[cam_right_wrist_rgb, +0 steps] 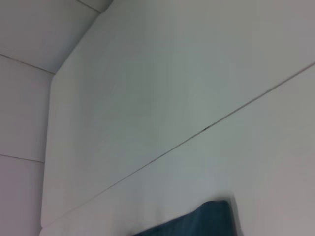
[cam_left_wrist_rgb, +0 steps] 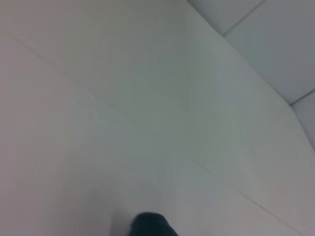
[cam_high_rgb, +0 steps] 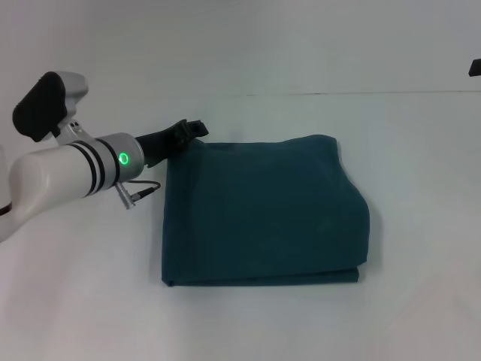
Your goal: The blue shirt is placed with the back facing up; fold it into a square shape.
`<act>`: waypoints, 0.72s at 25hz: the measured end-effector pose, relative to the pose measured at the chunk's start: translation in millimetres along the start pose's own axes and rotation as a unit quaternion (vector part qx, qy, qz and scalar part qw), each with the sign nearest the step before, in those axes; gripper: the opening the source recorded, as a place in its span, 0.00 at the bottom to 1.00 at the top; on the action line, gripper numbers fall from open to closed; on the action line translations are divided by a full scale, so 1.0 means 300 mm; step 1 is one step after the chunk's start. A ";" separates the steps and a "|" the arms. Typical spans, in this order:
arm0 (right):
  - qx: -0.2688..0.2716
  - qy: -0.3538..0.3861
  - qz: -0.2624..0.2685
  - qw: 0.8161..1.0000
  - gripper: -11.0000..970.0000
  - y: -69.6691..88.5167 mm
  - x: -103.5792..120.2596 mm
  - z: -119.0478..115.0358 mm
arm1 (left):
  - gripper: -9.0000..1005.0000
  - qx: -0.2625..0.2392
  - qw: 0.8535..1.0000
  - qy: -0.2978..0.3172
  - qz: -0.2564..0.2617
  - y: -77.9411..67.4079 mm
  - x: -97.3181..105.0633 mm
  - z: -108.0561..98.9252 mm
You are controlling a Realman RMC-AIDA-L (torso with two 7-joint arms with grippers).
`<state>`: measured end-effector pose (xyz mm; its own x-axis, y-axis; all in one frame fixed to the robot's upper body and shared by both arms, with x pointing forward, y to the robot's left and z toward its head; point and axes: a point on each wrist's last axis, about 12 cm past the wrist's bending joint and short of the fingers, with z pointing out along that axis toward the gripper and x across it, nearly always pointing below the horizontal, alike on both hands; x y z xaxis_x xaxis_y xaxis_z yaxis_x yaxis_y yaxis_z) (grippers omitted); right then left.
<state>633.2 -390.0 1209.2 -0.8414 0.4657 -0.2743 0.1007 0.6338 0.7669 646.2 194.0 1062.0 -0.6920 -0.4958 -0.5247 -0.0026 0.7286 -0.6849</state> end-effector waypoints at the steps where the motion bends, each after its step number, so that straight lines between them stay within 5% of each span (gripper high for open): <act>1: 0.000 0.000 0.000 1.000 0.84 0.000 0.000 0.001 | 0.49 -0.004 1.000 -0.003 0.002 0.004 -0.005 -0.001; 10: 0.000 0.001 0.000 1.000 0.84 -0.001 0.002 0.003 | 0.49 -0.017 1.000 -0.017 0.010 0.035 -0.037 -0.022; 18: 0.000 0.004 -0.001 1.000 0.84 -0.002 0.008 0.010 | 0.49 0.033 0.999 -0.009 0.005 -0.028 -0.029 -0.014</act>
<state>632.8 -387.4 1206.4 -0.8456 0.4601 -0.2706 0.0996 0.6341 0.7668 649.4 194.1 1074.4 -0.6780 -0.4986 -0.5401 0.0523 0.7002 -0.7120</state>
